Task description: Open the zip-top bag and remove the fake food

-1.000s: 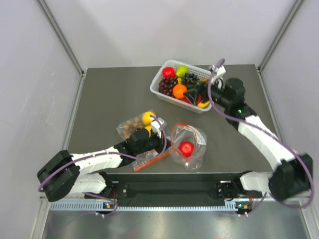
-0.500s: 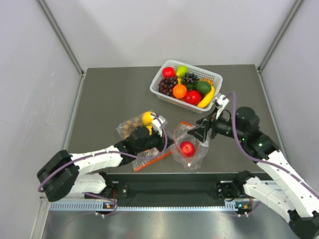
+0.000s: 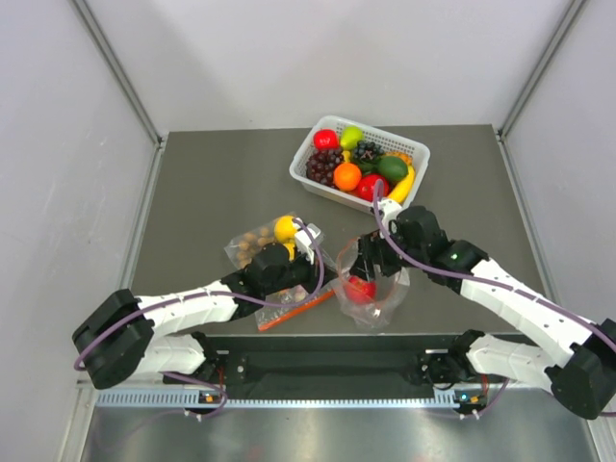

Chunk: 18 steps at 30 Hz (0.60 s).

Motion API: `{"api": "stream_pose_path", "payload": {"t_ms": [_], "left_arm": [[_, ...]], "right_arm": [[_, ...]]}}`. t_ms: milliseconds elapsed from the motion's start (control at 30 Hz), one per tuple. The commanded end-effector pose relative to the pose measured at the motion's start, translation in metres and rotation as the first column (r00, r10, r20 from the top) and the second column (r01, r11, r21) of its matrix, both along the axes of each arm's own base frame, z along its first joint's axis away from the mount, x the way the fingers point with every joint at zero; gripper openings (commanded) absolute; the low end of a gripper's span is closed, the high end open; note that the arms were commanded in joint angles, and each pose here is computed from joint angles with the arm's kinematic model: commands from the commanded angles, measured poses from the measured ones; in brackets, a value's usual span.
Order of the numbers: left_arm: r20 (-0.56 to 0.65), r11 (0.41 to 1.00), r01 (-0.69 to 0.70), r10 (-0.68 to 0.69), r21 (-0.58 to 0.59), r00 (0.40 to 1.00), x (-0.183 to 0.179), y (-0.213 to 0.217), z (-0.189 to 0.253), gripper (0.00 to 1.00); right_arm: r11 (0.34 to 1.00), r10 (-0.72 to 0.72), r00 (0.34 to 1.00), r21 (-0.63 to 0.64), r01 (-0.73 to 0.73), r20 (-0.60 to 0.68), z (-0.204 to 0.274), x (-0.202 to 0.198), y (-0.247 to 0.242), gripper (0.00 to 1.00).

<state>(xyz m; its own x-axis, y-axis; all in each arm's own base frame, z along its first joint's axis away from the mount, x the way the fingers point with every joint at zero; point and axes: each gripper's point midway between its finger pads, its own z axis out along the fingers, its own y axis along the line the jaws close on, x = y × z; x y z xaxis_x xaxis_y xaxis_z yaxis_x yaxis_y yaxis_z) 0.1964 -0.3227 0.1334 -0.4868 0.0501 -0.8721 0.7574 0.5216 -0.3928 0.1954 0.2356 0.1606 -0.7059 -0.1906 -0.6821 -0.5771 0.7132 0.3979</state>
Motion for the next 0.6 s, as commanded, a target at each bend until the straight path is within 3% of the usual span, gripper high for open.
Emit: {"api": "stream_pose_path", "payload": {"t_ms": [0, 333, 567], "left_arm": [[0.045, 0.999, 0.014, -0.012, -0.036, 0.999, 0.003, -0.003, 0.018, 0.0], [0.046, 0.999, 0.028, -0.027, -0.026, 0.999, 0.002, -0.005, 0.012, 0.0], [0.038, 0.999, 0.028, -0.027, -0.024, 0.999, 0.001, -0.004, 0.009, 0.0]], "right_arm": [[0.995, -0.095, 0.994, -0.037, 0.097, 0.046, 0.005, 0.014, -0.01, 0.76], [0.965, -0.166, 0.986, -0.2, 0.168, 0.029, -0.048, 0.013, -0.022, 0.75], [0.967, -0.17, 0.985, -0.189, 0.17, 0.014, -0.065, 0.007, -0.005, 0.76]]}}
